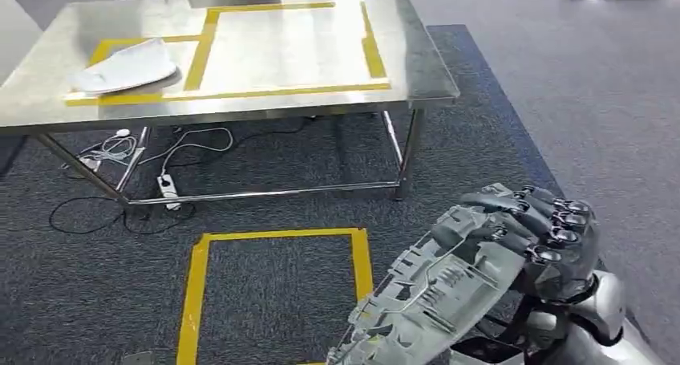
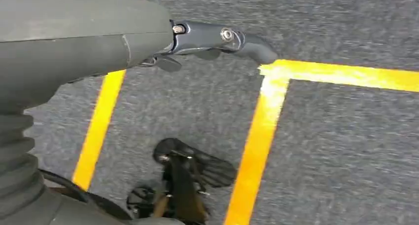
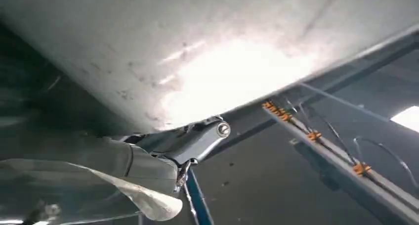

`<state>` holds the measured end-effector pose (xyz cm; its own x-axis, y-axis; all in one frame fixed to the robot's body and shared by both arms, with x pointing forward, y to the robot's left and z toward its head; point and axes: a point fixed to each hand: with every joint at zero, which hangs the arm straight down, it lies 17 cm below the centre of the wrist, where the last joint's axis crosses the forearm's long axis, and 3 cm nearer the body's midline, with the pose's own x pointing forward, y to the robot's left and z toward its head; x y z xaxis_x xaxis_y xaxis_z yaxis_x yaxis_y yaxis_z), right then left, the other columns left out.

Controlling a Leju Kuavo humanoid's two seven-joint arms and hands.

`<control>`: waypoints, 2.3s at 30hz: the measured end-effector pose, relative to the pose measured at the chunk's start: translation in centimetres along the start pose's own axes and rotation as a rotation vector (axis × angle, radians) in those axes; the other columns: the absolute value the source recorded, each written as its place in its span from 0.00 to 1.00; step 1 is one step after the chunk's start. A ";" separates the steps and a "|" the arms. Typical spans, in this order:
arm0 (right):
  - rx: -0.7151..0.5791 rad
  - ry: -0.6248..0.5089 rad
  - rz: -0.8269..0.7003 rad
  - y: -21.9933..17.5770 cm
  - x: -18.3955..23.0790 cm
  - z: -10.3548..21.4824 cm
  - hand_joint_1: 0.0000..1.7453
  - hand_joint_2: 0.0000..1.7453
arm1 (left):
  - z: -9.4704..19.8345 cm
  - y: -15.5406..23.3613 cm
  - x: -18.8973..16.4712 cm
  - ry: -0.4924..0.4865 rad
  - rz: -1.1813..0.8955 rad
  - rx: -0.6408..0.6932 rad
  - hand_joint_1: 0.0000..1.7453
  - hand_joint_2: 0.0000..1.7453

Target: Take the parts from the cabinet and place them on the table.

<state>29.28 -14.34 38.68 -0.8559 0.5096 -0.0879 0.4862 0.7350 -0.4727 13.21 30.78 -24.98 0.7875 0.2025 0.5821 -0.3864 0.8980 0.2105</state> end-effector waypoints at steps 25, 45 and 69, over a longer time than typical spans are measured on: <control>-0.008 0.045 -0.071 0.2 -0.6 0.0 1.00 1.00 | -0.1 -0.4 0.1 0.014 -0.002 -0.019 0.00 1.00; -0.007 0.016 -0.077 0.2 -0.1 -0.3 1.00 1.00 | -0.3 -0.2 0.2 0.018 -0.003 -0.024 0.00 1.00; -0.001 0.025 -0.089 0.4 0.0 0.1 1.00 1.00 | -0.4 0.2 -0.1 0.027 -0.009 -0.024 0.00 1.00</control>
<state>29.41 -14.10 38.38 -0.8913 0.4527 -0.0239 0.4082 0.7784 -0.4769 13.23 31.08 -25.30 0.8034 0.2047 0.5591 -0.3684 0.9086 0.1967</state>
